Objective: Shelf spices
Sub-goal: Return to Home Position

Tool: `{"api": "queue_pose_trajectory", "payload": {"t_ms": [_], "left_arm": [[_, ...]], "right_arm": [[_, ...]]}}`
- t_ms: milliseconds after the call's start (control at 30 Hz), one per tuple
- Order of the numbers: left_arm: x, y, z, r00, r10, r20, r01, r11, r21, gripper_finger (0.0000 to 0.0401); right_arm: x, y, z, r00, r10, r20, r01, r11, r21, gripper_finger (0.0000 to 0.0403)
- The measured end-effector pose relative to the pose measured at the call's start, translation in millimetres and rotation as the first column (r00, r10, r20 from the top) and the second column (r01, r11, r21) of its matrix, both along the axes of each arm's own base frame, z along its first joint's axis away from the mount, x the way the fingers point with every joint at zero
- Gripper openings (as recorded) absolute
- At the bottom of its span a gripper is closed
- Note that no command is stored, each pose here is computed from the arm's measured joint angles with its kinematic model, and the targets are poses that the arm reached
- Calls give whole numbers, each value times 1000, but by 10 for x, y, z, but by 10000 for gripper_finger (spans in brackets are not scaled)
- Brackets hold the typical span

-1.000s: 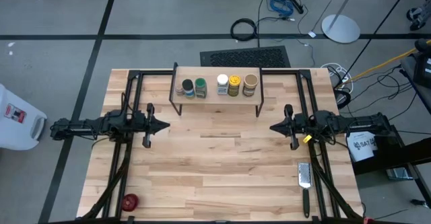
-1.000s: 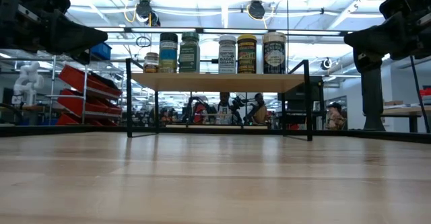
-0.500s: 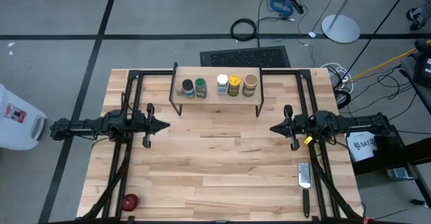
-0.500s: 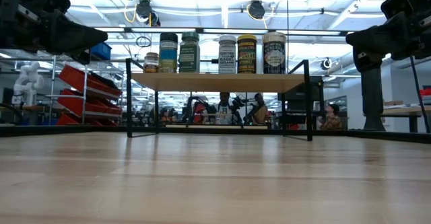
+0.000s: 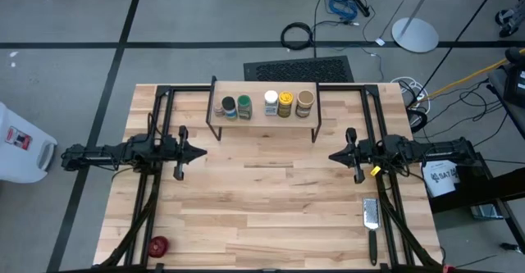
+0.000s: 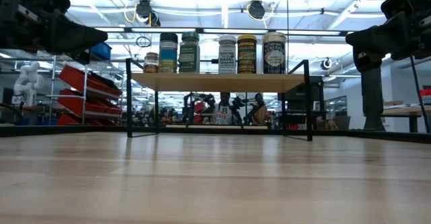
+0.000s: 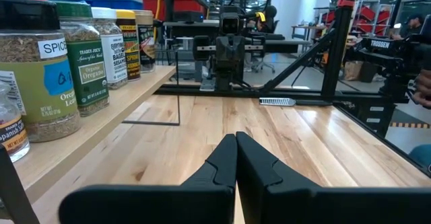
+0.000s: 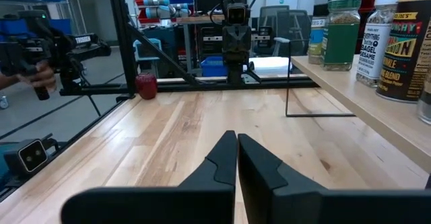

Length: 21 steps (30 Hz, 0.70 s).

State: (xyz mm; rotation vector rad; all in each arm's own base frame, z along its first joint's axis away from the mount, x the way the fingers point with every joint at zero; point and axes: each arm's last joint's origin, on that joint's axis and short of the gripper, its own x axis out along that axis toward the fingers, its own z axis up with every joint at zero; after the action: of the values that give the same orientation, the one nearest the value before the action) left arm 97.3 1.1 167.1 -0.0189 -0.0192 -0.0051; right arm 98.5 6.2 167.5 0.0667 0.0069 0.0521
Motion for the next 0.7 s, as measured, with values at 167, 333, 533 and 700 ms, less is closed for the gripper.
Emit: {"api": "queue_pose_trajectory", "payload": {"t_ms": [167, 333, 533, 700], "left_arm": [[0, 0, 0, 1000, 0, 0, 0, 1000, 0, 5], [0, 0, 0, 1000, 0, 0, 0, 1000, 0, 5], [0, 0, 0, 1000, 0, 0, 0, 1000, 0, 5], [0, 0, 0, 1000, 0, 0, 0, 1000, 0, 5]], "right_arm": [[0, -2, 0, 1000, -5, 1, 5, 1000, 0, 0], [0, -1, 0, 1000, -5, 0, 5, 1000, 0, 0], [0, -2, 0, 1000, -6, 0, 6, 1000, 0, 0], [0, -2, 0, 1000, -6, 0, 6, 1000, 0, 0]]}}
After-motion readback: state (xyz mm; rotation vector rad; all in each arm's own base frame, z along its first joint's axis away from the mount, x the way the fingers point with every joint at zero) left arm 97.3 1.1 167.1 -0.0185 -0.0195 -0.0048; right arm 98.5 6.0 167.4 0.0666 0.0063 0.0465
